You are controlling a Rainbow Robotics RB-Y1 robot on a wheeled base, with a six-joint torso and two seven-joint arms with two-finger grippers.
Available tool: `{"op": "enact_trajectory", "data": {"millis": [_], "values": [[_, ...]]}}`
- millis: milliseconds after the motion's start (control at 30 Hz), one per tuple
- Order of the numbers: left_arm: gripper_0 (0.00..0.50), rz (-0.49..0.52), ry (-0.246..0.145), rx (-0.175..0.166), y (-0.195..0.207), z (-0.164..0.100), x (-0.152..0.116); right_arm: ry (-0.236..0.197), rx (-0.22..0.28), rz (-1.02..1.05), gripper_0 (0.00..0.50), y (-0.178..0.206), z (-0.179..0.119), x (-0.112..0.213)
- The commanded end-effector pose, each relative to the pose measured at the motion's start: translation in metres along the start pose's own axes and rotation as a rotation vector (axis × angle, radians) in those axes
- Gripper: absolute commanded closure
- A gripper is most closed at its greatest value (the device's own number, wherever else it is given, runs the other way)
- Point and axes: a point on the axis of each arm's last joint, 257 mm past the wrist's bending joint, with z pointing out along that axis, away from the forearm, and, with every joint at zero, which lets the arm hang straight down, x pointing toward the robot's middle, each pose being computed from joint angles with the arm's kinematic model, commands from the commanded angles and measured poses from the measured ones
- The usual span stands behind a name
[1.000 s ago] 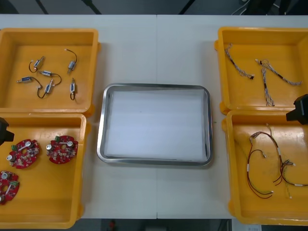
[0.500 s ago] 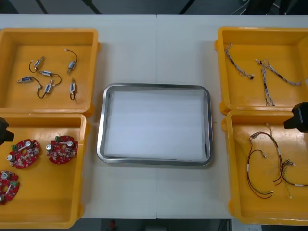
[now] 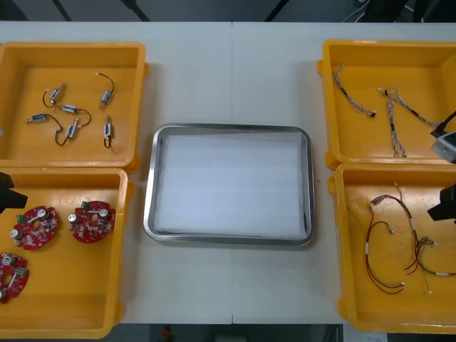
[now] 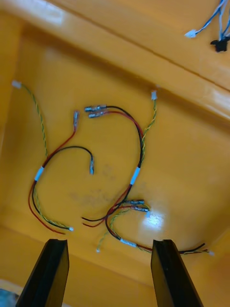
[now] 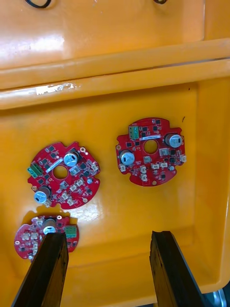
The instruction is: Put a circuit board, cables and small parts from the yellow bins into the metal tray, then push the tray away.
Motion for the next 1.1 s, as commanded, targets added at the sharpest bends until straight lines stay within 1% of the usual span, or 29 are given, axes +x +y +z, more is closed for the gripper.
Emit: {"op": "enact_trajectory", "data": {"millis": [33, 133, 267, 333, 367, 400, 433, 500, 567, 633, 667, 700, 767, 900, 1033, 1100], "values": [[0.000, 0.135, -0.004, -0.041, 0.029, -0.009, -0.006, 0.038, 0.016, -0.242, 0.000, -0.007, -0.003, 0.018], [0.000, 0.165, 0.007, -0.050, 0.039, -0.008, -0.005, 0.030, 0.009, -0.352, 0.000, -0.008, 0.000, 0.024], [0.000, 0.162, 0.018, -0.052, 0.048, -0.005, -0.003, 0.016, 0.007, -0.473, 0.000, -0.011, 0.005, 0.031], [0.000, 0.158, 0.020, -0.056, 0.050, -0.005, -0.002, 0.018, 0.009, -0.552, 0.000, -0.012, 0.008, 0.035], [0.000, 0.160, 0.021, -0.056, 0.050, -0.005, -0.002, 0.025, 0.011, -0.593, 0.000, -0.013, 0.010, 0.039], [0.000, 0.160, 0.021, -0.056, 0.050, -0.005, -0.002, 0.025, 0.011, -0.593, 0.000, -0.013, 0.010, 0.039], [0.000, 0.154, 0.024, -0.065, 0.053, -0.004, 0.000, 0.028, 0.019, -0.659, 0.000, -0.017, 0.011, 0.042], [0.000, 0.138, 0.031, -0.079, 0.060, -0.004, 0.005, 0.027, 0.029, -0.726, 0.000, -0.021, 0.013, 0.046], [0.000, 0.130, 0.030, -0.085, 0.063, -0.004, 0.007, 0.024, 0.035, -0.754, 0.000, -0.023, 0.014, 0.048], [0.000, 0.098, 0.020, -0.104, 0.075, -0.005, 0.014, 0.026, 0.051, -0.820, 0.000, -0.028, 0.017, 0.052], [0.000, 0.093, 0.020, -0.107, 0.077, -0.005, 0.015, 0.028, 0.053, -0.832, 0.000, -0.028, 0.018, 0.053], [0.000, 0.089, 0.021, -0.120, 0.082, -0.005, 0.018, 0.031, 0.058, -0.852, 0.000, -0.031, 0.019, 0.055], [0.000, 0.078, 0.019, -0.129, 0.086, -0.004, 0.021, 0.033, 0.058, -0.868, 0.000, -0.035, 0.022, 0.058], [0.000, 0.060, 0.015, -0.160, 0.098, -0.001, 0.028, 0.032, 0.052, -0.896, 0.000, -0.049, 0.031, 0.067], [0.000, 0.046, 0.011, -0.168, 0.102, 0.004, 0.033, 0.038, 0.049, -0.878, 0.000, -0.060, 0.038, 0.078], [0.000, 0.045, 0.012, -0.169, 0.102, 0.008, 0.036, 0.044, 0.055, -0.865, 0.000, -0.065, 0.041, 0.083]]}}
